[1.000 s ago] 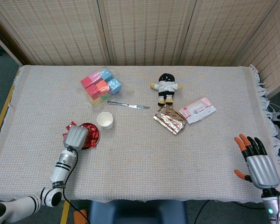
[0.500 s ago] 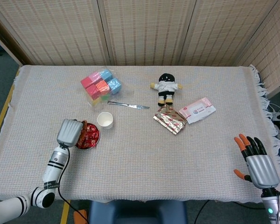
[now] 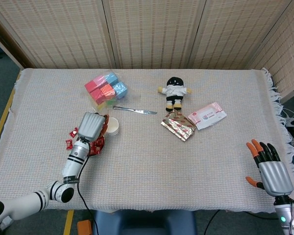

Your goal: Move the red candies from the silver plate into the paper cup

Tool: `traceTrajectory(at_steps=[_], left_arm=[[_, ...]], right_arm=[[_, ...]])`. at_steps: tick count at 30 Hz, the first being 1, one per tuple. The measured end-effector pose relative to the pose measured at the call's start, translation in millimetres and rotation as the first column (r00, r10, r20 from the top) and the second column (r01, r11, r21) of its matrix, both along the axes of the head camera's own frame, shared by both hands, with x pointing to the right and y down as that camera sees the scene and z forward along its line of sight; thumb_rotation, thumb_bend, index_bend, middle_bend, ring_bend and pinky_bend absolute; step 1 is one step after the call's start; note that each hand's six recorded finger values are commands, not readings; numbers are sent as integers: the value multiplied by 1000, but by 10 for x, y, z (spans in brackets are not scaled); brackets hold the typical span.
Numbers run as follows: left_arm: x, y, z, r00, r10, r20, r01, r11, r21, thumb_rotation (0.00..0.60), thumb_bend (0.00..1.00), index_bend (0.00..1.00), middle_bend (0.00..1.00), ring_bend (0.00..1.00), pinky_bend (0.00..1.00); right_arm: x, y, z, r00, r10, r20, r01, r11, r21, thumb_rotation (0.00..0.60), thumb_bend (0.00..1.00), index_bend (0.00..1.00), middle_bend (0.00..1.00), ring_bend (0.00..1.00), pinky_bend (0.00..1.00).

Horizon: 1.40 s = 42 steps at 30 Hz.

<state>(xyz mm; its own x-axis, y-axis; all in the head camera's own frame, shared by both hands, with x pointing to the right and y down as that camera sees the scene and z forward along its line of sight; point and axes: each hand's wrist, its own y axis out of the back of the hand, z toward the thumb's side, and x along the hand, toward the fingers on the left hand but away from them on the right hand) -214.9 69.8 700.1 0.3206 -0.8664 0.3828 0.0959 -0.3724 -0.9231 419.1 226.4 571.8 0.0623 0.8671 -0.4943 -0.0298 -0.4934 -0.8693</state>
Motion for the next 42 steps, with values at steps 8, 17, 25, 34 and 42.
traceTrajectory(at_steps=[8, 17, 25, 34, 42], left_arm=[[256, 31, 156, 997, 70, 31, -69, 997, -35, 600, 453, 408, 473, 427, 1000], [212, 11, 161, 998, 59, 24, -58, 997, -42, 600, 440, 284, 356, 343, 1000], [-65, 208, -64, 998, 18, -56, -21, 998, -59, 600, 395, 96, 154, 222, 1000], [-757, 712, -52, 998, -70, -6, 68, 979, -190, 600, 363, 49, 85, 190, 1000], [-707, 894, 230, 997, -51, 50, 61, 970, -236, 600, 363, 68, 105, 190, 1000]], right_arm=[[24, -3, 2, 1000, 4, 0, -4, 1000, -8, 600, 0, 0, 0, 0, 56], [45, -1, -26, 1000, 10, 1, -10, 1000, 0, 600, 0, 0, 0, 0, 56], [28, 2, -20, 1000, 3, 5, -3, 1000, -3, 600, 0, 0, 0, 0, 59], [-34, 31, -21, 1000, -18, 12, 18, 1000, -2, 600, 0, 0, 0, 0, 58], [-57, 30, -9, 999, -28, 21, 29, 1000, -9, 600, 0, 0, 0, 0, 58]])
